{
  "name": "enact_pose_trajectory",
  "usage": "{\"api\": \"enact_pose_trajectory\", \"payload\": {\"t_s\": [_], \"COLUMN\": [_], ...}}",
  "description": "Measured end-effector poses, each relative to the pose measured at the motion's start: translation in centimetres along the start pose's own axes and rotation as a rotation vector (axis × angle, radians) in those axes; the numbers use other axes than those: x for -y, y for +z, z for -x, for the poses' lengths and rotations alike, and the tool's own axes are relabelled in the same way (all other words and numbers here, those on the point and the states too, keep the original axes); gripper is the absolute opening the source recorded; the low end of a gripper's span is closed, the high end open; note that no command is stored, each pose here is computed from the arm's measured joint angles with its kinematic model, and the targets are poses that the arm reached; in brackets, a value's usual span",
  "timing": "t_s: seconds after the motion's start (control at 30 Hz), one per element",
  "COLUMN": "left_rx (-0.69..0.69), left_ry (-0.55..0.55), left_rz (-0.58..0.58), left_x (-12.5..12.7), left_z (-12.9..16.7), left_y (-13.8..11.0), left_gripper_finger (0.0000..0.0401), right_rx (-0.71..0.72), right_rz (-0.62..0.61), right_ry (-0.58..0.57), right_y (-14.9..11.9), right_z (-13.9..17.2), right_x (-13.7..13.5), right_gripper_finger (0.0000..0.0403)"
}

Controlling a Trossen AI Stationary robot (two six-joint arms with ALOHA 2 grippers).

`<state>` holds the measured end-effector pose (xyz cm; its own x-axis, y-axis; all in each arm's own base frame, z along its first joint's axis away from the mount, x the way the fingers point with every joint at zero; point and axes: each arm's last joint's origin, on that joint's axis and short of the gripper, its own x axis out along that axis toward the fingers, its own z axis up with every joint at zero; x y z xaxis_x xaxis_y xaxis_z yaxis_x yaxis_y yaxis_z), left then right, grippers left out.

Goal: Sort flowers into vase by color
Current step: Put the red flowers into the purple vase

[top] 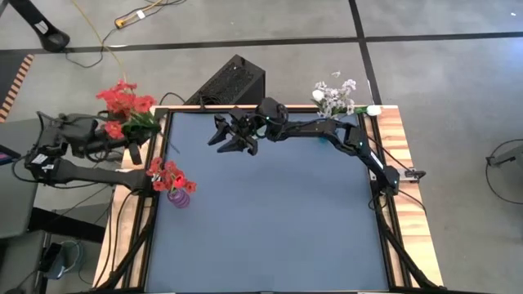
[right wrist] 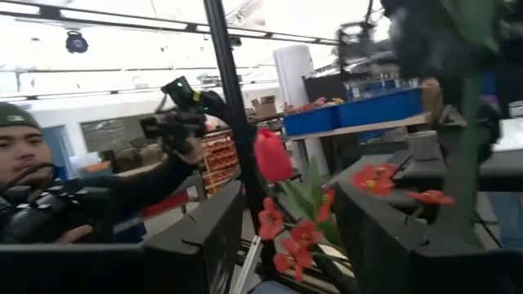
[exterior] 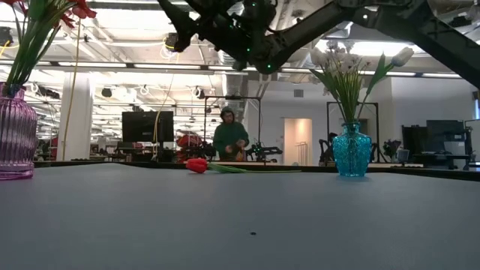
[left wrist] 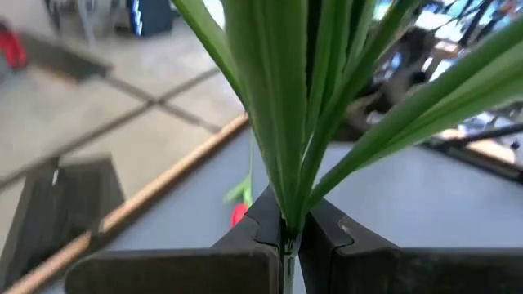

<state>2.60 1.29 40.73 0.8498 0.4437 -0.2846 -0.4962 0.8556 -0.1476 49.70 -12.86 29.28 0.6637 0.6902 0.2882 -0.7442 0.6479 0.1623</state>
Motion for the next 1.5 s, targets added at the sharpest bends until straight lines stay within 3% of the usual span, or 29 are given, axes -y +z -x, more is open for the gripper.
{"api": "enact_pose_trajectory", "payload": {"t_s": [0.17, 0.43, 0.63, 0.9, 1.1, 1.5], "left_rx": [-0.138, -0.191, -0.296, -0.218, -0.176, -0.142], "left_ry": [0.039, 0.044, -0.118, -0.262, -0.327, -0.310], "left_rz": [0.031, 0.016, 0.024, 0.065, 0.085, 0.113], "left_x": [-0.7, -1.4, -1.7, -2.1, -2.2, -2.6], "left_z": [0.2, 1.8, 3.4, 4.6, 4.1, 3.3], "left_y": [-2.1, -2.3, -2.6, -3.4, -5.6, -9.2], "left_gripper_finger": [0.0002, 0.0002, 0.0002, 0.0002, 0.0002, 0.0002], "right_rx": [-0.008, -0.069, -0.141, -0.202, -0.257, -0.214], "right_rz": [-0.019, -0.084, -0.137, -0.153, -0.165, -0.150], "right_ry": [0.012, 0.105, 0.236, 0.374, 0.470, 0.438], "right_y": [-0.2, -1.1, -2.5, -4.1, -4.3, -3.6], "right_z": [-0.3, -2.1, -5.0, -8.3, -9.1, -7.7], "right_x": [-0.2, -1.3, -3.4, -6.3, -7.5, -6.9], "right_gripper_finger": [0.0211, 0.0204, 0.0197, 0.0189, 0.0182, 0.0173]}}
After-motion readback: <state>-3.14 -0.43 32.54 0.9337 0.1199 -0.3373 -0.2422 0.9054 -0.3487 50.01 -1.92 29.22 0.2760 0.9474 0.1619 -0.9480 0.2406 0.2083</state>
